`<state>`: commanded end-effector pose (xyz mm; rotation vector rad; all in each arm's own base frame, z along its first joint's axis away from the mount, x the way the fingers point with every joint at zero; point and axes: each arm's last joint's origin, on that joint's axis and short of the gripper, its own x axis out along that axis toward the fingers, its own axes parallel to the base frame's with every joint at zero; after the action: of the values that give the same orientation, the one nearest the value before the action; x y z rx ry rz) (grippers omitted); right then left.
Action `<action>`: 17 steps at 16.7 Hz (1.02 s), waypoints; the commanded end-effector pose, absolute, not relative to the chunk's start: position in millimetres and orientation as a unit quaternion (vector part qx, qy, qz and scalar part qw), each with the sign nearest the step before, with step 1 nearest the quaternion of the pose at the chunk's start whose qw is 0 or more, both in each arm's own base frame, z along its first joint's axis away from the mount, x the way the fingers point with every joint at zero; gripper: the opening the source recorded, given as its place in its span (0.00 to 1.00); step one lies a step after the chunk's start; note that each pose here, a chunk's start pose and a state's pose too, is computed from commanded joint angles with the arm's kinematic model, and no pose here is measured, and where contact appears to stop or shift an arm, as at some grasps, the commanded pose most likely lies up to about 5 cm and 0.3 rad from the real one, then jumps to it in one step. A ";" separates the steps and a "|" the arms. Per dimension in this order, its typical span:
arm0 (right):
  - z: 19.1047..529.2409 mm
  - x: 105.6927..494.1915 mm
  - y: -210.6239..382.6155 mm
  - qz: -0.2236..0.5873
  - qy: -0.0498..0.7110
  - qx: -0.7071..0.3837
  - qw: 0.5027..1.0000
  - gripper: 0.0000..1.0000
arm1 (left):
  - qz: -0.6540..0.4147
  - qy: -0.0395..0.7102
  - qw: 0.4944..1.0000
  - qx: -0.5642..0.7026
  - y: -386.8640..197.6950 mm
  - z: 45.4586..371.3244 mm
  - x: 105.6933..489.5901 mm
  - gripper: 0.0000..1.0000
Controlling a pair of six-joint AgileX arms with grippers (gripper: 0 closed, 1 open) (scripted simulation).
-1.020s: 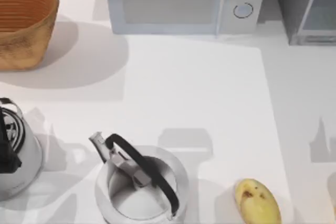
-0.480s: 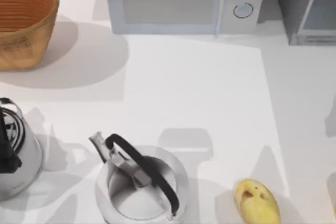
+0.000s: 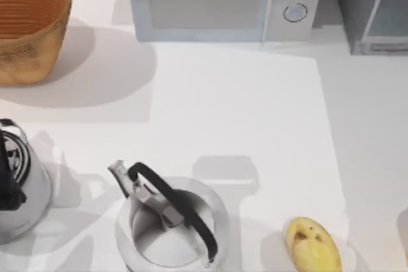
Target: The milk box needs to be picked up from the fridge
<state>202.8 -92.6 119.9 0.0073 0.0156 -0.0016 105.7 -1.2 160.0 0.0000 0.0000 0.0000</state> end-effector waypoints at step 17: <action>106.8 283.8 -109.3 -0.004 0.003 -0.001 1.000 1.00 | 0.000 0.000 1.000 0.000 -1.2 160.0 105.7 1.00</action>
<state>283.8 -109.3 106.8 -0.0018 0.0053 -0.0078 105.7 -1.2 160.0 0.0000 0.0000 0.0000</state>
